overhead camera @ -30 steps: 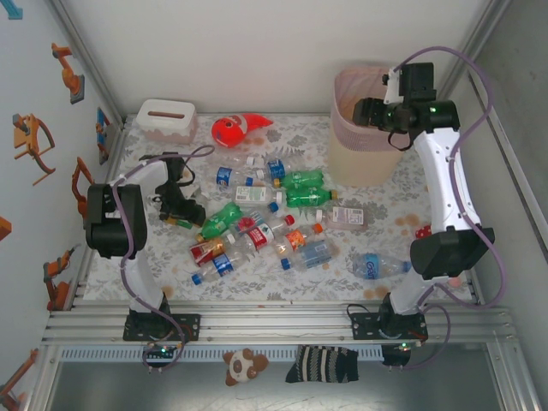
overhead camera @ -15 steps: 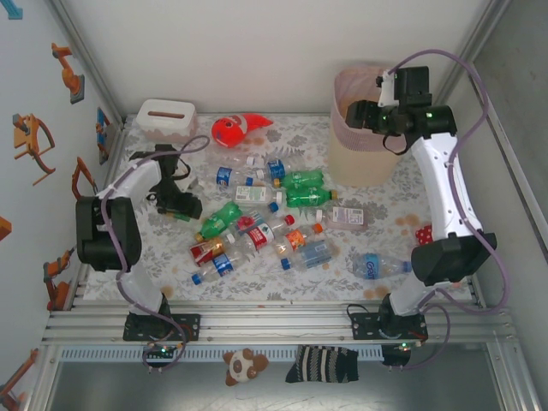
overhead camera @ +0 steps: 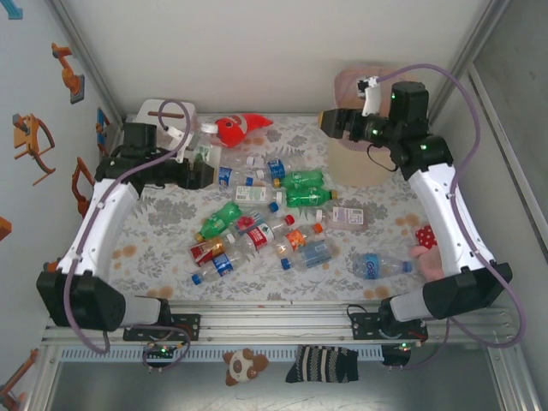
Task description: Put the plastic bottles in the bin
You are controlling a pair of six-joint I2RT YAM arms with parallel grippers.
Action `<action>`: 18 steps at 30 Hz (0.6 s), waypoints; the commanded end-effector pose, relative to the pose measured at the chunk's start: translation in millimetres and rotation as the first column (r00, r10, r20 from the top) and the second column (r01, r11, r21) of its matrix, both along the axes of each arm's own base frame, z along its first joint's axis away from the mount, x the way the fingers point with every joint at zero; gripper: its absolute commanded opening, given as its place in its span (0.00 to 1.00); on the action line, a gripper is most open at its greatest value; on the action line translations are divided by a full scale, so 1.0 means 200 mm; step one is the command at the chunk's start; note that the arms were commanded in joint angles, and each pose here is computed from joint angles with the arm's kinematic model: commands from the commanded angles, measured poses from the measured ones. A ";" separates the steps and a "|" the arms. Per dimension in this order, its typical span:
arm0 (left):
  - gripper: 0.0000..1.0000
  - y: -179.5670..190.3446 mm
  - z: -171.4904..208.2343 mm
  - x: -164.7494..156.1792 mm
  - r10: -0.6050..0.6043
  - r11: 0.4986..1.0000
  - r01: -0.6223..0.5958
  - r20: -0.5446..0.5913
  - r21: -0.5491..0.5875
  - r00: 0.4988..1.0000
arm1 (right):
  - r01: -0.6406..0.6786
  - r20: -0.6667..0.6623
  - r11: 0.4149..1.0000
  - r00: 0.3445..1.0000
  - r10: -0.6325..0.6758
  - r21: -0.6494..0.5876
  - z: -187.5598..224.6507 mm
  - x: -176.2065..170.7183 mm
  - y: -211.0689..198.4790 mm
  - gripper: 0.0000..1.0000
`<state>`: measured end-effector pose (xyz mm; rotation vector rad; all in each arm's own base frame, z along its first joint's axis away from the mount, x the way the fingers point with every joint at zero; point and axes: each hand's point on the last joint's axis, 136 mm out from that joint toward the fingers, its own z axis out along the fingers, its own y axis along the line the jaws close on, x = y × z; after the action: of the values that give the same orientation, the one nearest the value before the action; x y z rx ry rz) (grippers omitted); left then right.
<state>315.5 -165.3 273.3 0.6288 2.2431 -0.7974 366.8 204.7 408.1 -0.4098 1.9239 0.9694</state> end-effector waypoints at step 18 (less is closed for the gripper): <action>0.58 -0.60 0.88 -0.64 -0.461 0.615 0.718 0.590 -0.327 0.663 | -0.670 0.535 0.742 0.615 0.579 -0.033 0.54 -0.84 0.51 0.88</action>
<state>219.6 -286.4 415.3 1.0674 1.4279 -1.3613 217.5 308.4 495.3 -1.1100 1.3041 1.3228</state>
